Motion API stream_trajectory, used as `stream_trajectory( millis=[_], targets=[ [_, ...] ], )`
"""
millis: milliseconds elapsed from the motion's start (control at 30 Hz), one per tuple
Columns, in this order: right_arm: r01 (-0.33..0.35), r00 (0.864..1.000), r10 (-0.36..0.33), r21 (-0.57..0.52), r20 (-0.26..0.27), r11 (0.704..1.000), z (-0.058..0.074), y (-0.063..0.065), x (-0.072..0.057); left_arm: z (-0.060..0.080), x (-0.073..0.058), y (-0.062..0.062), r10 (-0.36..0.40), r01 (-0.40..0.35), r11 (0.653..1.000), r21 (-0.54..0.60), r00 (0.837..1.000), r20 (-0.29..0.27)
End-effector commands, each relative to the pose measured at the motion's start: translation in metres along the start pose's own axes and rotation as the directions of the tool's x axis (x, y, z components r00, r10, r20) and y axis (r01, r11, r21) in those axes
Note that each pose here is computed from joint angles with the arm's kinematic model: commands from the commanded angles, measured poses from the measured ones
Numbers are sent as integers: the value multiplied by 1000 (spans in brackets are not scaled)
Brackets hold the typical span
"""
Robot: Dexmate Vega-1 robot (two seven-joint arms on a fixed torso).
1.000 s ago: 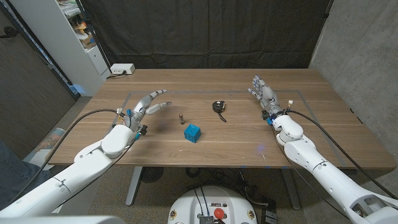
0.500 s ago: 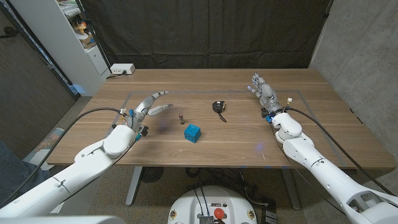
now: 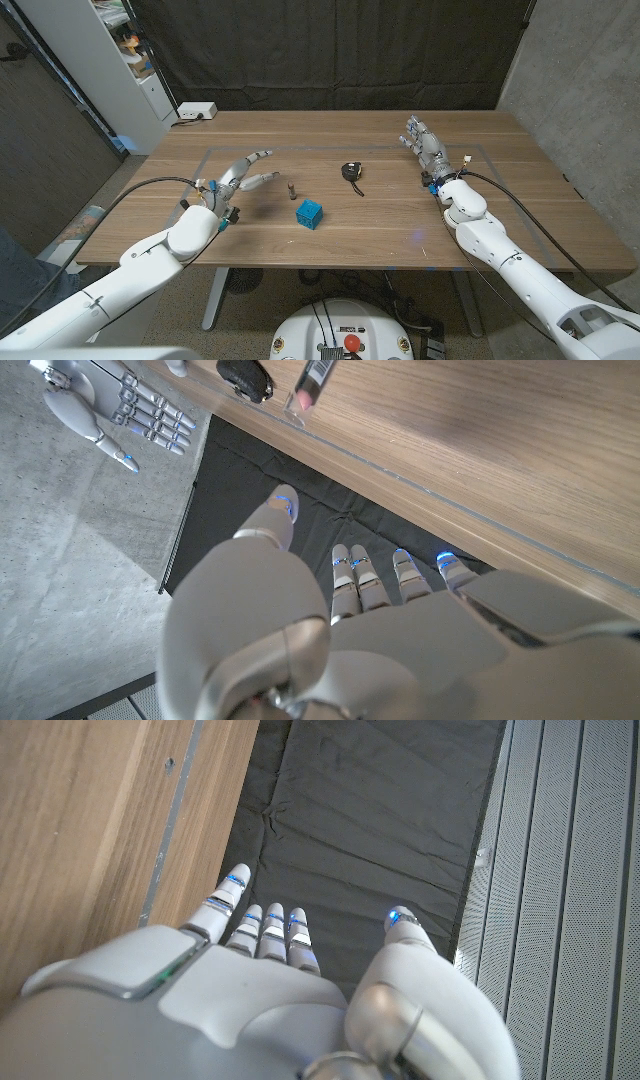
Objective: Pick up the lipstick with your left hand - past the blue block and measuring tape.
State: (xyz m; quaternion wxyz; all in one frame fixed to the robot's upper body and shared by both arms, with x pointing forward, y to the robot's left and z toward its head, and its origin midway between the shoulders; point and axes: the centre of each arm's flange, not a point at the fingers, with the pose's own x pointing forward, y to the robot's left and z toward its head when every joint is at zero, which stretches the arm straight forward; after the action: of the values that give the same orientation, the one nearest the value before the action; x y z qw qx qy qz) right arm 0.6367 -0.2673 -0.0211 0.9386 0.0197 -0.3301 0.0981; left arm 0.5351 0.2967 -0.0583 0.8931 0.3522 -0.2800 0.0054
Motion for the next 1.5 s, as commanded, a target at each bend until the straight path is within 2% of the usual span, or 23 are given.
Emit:
stream_trajectory(
  millis=[33,967,1267,1500],
  targets=[
    [6,1000,-6,4,7,1000,2,-5,-1,4,-8,-8,-7,7,1000,16,1000,-6],
    [14,1000,-14,5,17,1000,4,-7,-1,5,-16,-15,0,2,998,56,1000,-20],
    [12,1000,-12,4,17,1000,4,-6,-1,8,-17,-17,31,-26,992,121,999,-42],
    [10,1000,-10,0,18,1000,5,-6,0,3,-18,-19,29,-24,993,111,999,-45]
  ],
)
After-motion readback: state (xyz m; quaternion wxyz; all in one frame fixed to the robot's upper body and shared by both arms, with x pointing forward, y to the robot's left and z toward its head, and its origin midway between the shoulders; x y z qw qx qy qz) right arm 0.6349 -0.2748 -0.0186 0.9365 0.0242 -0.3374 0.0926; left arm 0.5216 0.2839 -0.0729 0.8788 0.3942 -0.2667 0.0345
